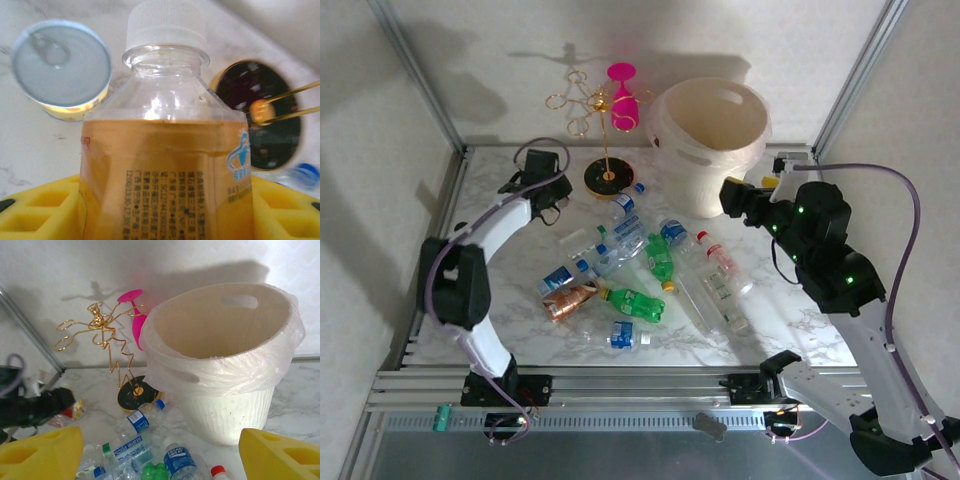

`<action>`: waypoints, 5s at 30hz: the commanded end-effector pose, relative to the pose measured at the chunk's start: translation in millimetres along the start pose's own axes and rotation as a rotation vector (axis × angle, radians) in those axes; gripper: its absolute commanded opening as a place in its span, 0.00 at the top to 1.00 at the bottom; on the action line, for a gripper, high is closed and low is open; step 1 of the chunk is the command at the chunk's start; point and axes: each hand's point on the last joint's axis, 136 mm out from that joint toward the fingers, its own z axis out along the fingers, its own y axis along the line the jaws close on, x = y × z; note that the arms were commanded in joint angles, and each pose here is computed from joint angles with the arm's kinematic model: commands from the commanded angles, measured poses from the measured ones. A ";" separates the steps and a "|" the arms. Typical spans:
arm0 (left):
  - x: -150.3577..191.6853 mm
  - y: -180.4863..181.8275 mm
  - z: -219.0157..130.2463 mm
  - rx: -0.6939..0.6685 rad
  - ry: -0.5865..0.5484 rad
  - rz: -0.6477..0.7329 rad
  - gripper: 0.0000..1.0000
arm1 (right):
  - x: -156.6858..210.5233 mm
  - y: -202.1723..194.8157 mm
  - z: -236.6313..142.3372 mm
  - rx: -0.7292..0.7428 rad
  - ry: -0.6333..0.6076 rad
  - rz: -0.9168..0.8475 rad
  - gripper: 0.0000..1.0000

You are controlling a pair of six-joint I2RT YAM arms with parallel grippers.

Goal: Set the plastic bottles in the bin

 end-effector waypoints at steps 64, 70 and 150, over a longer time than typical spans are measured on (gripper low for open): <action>92.0 -143.2 -354.1 0.848 -0.481 0.555 0.03 | 15.7 102.8 46.6 -0.398 0.043 0.269 0.96; 84.2 -112.6 -321.3 0.604 -0.494 0.572 0.06 | -43.3 35.0 67.9 -0.170 -0.122 0.253 0.99; 200.1 -42.1 -235.2 0.346 0.235 0.322 0.06 | 58.1 36.3 63.0 -0.253 0.140 0.095 0.37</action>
